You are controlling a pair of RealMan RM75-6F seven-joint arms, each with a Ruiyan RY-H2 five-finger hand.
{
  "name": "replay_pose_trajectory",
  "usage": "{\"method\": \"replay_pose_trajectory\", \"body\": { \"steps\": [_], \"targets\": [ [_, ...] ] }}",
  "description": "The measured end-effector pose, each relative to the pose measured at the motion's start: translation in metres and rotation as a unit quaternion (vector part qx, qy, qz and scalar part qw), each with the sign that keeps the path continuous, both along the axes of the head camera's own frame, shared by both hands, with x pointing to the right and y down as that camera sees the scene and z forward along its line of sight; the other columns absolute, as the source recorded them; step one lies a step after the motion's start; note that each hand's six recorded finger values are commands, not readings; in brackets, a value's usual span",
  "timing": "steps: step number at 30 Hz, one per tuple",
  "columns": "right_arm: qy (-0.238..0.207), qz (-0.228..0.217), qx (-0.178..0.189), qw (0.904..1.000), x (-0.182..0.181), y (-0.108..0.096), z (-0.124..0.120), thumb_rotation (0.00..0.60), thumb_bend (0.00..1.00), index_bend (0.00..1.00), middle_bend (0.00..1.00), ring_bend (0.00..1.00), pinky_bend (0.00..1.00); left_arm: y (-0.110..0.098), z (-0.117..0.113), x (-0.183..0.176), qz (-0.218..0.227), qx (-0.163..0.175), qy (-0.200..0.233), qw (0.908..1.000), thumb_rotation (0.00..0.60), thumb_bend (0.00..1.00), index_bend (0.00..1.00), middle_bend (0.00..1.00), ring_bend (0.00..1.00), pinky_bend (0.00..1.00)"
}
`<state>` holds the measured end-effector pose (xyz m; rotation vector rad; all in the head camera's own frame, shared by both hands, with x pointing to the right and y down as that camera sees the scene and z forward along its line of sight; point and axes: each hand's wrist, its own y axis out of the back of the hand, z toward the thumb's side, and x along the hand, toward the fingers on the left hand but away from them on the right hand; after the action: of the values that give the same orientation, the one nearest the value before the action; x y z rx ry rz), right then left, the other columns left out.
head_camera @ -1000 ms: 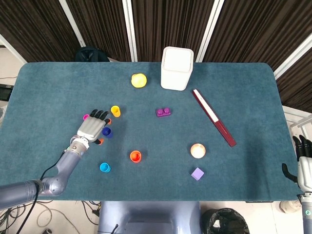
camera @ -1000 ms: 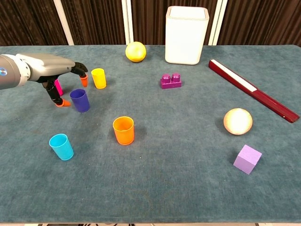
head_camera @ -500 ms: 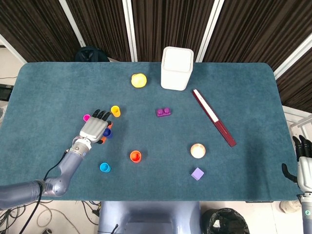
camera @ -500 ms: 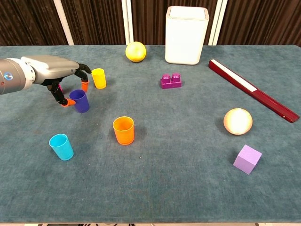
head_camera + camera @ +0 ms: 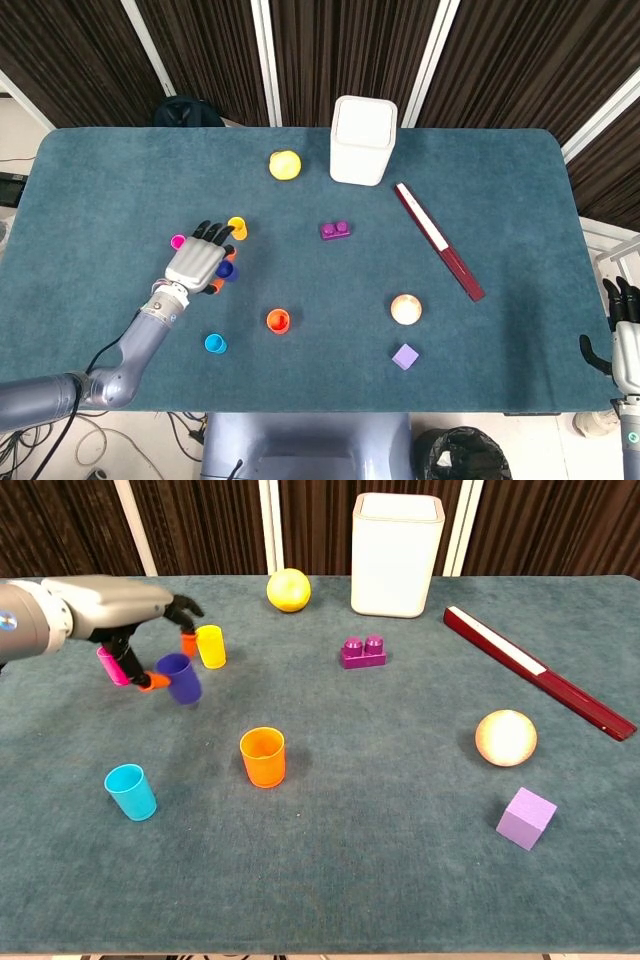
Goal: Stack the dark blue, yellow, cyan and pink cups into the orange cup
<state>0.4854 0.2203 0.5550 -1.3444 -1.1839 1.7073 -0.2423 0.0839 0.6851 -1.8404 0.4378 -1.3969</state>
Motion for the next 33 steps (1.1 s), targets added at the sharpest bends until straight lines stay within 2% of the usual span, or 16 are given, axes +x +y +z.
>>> {"method": "replay_pose_trajectory", "body": {
  "steps": [9, 15, 24, 33],
  "targets": [
    [-0.003, -0.001, 0.001, 1.0000, -0.001, 0.000, -0.001, 0.600, 0.42, 0.04, 0.00, 0.04, 0.02, 0.020, -0.055, 0.035, 0.042, 0.005, 0.077, 0.9961, 0.600, 0.33, 0.42, 0.06, 0.00, 0.00],
    [-0.004, 0.001, 0.004, 1.0000, 0.000, 0.000, -0.003, 0.600, 0.42, 0.04, 0.00, 0.04, 0.02, 0.042, -0.075, 0.049, 0.077, -0.006, 0.093, 0.9927, 0.600, 0.33, 0.42, 0.06, 0.00, 0.00],
    [-0.005, 0.005, 0.009, 0.9999, 0.003, -0.001, -0.007, 0.600, 0.42, 0.04, 0.00, 0.04, 0.02, 0.058, -0.073, 0.062, 0.096, -0.030, 0.097, 0.9902, 0.600, 0.33, 0.42, 0.06, 0.00, 0.00],
    [-0.005, 0.007, 0.014, 0.9999, 0.004, -0.001, -0.009, 0.600, 0.42, 0.04, 0.00, 0.04, 0.02, 0.060, -0.061, 0.067, 0.095, -0.034, 0.090, 0.9908, 0.600, 0.33, 0.42, 0.06, 0.00, 0.00]
  ]
}}
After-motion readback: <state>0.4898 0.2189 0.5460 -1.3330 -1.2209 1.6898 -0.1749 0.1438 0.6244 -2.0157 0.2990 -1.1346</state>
